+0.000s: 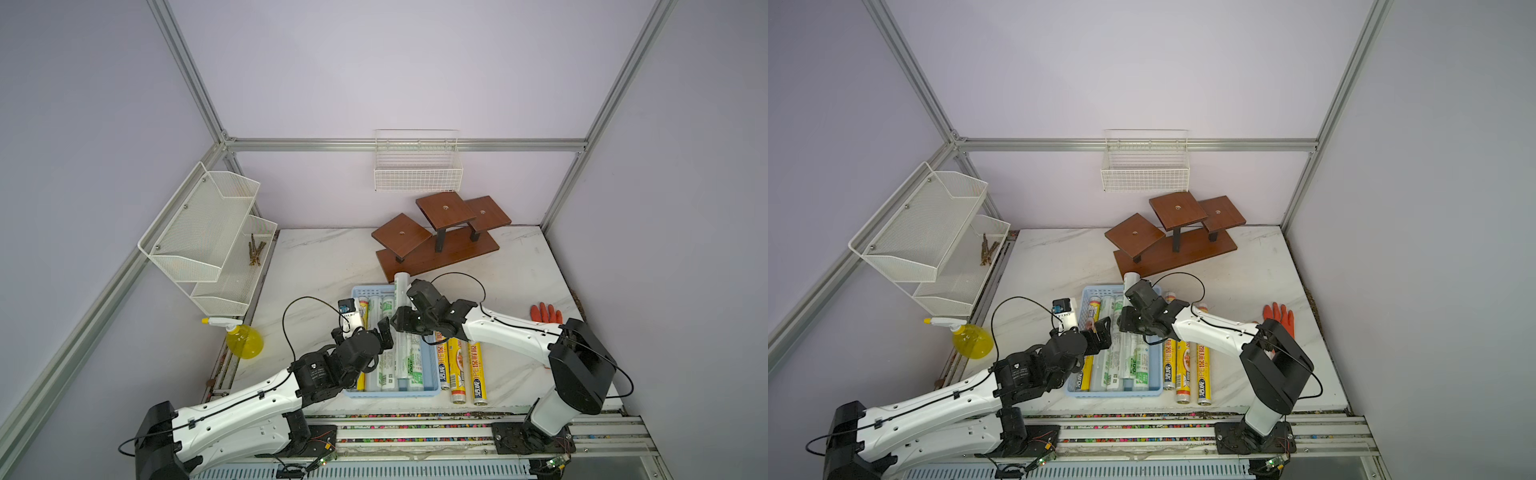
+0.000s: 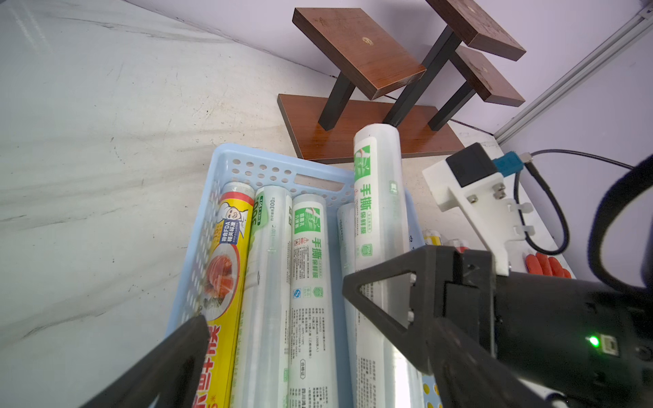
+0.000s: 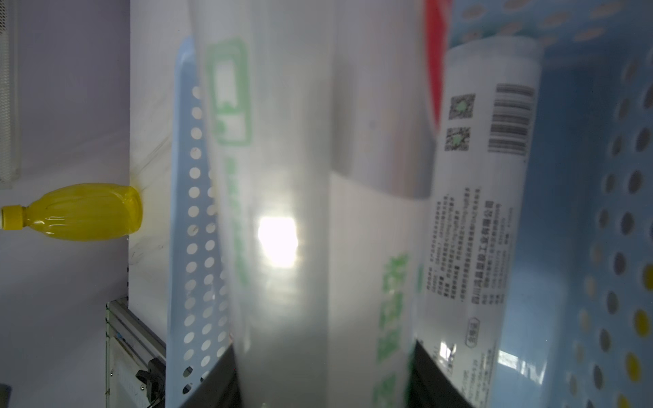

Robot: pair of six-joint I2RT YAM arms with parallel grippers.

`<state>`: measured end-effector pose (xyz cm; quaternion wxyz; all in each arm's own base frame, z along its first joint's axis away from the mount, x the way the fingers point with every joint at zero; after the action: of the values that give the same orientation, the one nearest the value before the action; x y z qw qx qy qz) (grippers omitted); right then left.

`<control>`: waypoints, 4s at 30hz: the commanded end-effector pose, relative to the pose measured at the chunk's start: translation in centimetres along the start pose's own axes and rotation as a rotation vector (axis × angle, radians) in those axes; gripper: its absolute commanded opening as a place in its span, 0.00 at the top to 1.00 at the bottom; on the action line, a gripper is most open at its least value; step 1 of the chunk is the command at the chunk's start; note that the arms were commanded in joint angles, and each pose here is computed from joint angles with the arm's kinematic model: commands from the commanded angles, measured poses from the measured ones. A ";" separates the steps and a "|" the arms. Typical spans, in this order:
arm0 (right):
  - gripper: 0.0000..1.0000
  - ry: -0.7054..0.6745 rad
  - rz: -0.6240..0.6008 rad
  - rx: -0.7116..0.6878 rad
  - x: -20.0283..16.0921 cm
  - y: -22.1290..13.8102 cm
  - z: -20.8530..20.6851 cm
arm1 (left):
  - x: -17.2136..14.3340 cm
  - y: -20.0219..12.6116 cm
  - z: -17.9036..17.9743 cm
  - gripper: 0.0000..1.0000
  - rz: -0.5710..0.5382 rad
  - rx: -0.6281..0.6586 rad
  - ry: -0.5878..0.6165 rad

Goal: Put the plastic wrap into the basket
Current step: Place the plastic wrap in the basket.

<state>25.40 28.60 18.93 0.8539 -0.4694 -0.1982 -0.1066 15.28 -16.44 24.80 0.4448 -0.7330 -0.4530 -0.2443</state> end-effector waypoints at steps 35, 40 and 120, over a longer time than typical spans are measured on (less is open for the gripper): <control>0.59 0.054 0.102 -0.072 -2.7 1.4 -1.6 | -0.1 0.7 -1.0 0.00 0.011 -0.029 -0.057; 0.57 0.018 0.103 -0.072 -2.3 0.9 -1.0 | -0.1 0.7 -1.0 0.00 0.008 -0.028 -0.056; 0.41 0.040 -0.332 -0.359 -1.4 -10.4 -1.9 | -1.5 3.0 -2.9 0.00 0.496 -0.362 0.144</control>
<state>21.27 24.41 24.70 0.7852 -0.5306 -0.2223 -0.2292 16.50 -18.29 21.43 0.4521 -0.8408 -0.1860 -0.2323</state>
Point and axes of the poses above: each gripper's point midway between its finger pads, its own y axis out along the fingers, its own z axis along the line the jaws close on, x = y × z, the point moved 10 cm from there along -y, back along the fingers, and after that the axes turned 8 degrees about -y, right-handed, at the moved point
